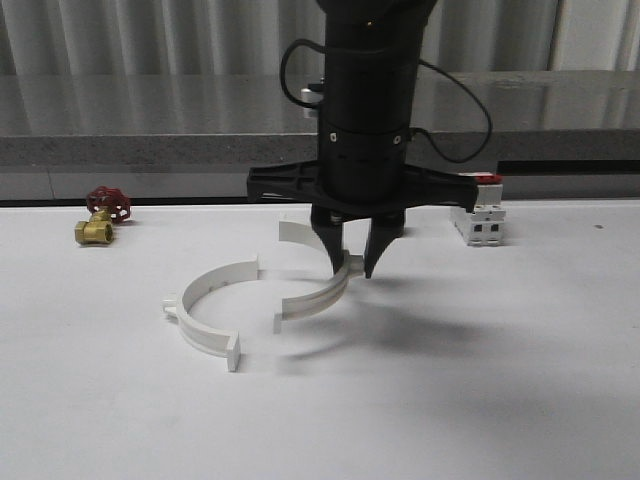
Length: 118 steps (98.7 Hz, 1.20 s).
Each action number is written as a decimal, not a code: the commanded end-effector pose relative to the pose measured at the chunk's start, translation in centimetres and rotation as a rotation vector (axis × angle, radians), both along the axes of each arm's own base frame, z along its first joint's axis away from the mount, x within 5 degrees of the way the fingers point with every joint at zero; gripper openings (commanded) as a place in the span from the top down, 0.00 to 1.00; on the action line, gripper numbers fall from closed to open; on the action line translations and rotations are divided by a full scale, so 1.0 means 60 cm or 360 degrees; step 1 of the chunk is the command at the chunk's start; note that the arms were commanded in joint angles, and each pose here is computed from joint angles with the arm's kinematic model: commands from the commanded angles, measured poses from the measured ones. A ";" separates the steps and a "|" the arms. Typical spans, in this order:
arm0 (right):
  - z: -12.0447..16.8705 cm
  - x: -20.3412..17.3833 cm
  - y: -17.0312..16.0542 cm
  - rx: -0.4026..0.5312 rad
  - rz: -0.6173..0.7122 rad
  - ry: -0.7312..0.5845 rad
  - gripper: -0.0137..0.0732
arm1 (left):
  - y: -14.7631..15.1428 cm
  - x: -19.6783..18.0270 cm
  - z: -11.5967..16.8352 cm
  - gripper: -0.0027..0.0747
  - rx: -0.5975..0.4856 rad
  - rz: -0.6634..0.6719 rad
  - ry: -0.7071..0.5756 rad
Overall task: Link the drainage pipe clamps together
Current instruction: 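Carry the clamp half over and press its ends onto the placed half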
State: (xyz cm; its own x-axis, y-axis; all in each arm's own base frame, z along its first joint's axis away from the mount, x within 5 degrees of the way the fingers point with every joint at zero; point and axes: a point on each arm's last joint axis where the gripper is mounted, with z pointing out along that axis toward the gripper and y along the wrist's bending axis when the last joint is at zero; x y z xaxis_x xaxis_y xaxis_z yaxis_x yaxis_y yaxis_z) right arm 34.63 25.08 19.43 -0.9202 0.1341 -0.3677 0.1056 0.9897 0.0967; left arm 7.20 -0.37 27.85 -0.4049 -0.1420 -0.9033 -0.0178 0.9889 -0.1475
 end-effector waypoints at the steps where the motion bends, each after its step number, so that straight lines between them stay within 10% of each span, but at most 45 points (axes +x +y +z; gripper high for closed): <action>1: 0.047 0.005 0.008 0.0056 0.0003 -0.0139 0.83 | 0.000 0.004 0.024 0.99 -0.0006 0.0006 -0.0148; 118: 0.026 0.012 0.029 0.0093 0.0008 -0.0187 0.83 | 0.000 0.004 0.024 0.99 -0.0006 0.0006 -0.0148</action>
State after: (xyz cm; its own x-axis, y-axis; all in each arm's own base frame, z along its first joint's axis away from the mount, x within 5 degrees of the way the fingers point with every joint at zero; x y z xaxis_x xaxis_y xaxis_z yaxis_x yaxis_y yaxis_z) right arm 35.07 26.53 17.60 -0.9115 0.1494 -0.3832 0.1200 0.9878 0.0996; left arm 7.20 -0.37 27.85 -0.4049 -0.1420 -0.9033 -0.0178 0.9889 -0.1475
